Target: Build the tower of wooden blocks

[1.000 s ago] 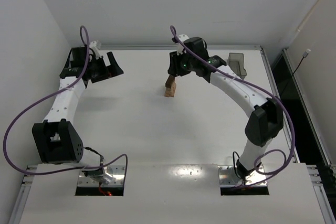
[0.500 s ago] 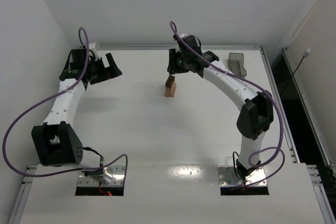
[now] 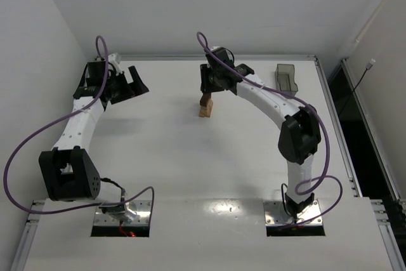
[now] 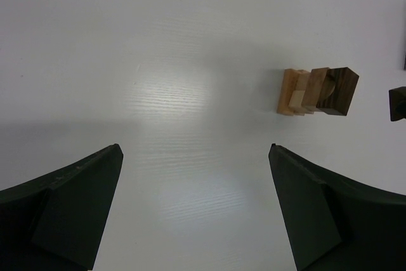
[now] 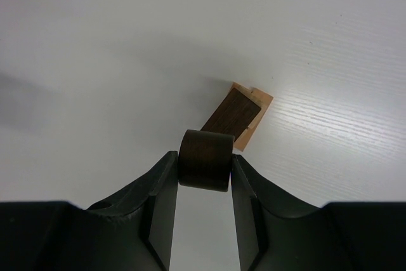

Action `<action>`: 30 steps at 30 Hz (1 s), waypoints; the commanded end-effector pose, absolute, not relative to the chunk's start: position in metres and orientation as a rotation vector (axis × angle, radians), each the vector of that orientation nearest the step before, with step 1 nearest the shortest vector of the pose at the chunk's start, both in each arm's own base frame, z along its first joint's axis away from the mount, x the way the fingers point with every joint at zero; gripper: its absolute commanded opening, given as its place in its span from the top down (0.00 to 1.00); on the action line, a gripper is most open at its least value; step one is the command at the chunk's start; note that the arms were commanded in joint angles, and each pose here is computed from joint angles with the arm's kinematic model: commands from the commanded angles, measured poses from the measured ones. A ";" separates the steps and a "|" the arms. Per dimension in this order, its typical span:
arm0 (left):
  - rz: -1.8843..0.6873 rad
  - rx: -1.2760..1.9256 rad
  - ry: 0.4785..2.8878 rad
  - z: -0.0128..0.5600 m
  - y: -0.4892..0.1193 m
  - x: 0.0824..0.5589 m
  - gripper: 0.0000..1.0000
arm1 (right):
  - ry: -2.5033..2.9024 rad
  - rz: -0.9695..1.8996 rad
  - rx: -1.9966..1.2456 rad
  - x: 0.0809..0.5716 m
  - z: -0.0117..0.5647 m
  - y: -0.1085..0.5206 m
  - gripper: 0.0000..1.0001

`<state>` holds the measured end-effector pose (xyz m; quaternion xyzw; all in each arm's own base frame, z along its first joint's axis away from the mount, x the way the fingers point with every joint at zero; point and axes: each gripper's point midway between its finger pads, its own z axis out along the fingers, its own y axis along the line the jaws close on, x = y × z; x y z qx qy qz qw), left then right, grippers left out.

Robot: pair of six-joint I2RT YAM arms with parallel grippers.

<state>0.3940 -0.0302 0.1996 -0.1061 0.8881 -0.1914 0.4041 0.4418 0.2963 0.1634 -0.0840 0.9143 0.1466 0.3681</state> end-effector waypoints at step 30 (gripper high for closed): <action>-0.551 -0.292 2.206 0.202 -0.035 0.400 0.00 | 2.350 0.343 -0.197 0.465 0.134 0.296 1.00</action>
